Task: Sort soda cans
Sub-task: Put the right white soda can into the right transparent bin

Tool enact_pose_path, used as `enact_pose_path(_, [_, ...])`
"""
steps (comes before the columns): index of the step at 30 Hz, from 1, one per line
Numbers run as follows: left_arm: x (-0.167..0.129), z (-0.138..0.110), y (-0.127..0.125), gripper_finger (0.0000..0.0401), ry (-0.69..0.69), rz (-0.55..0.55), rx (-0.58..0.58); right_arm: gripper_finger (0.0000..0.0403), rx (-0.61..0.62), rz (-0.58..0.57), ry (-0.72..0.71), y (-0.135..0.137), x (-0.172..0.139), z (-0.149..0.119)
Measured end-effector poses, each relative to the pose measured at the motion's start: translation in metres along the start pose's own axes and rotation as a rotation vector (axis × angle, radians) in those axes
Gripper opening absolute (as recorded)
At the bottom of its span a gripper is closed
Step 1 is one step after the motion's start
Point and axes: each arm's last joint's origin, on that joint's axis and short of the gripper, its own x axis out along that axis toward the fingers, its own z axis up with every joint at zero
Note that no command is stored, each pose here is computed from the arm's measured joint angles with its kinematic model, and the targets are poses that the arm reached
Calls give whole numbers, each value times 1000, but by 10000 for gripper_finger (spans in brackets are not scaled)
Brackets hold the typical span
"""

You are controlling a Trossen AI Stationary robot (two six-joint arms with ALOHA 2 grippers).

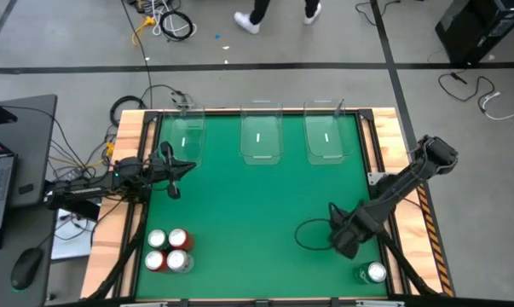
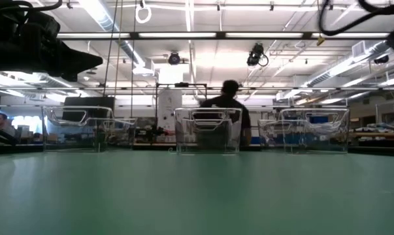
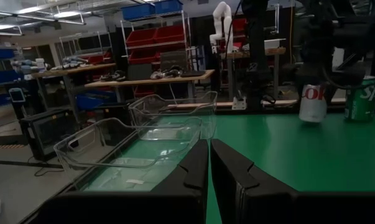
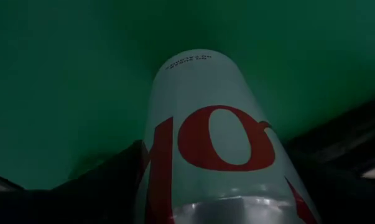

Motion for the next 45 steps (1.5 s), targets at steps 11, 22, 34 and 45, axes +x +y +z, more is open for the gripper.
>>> enact_pose_path(11, [0,0,0,26,0,0,0,313,-10,37,-103,-21,-60,54])
enact_pose_path(22, [0,0,0,26,1,0,0,313,68,59,-263,-93,-147,109])
enact_pose_path(34, [0,0,0,26,2,4,0,313,165,-15,-332,-210,-178,179])
enact_pose_path(45, [0,0,0,26,2,4,0,313,188,-29,-186,-300,-143,268])
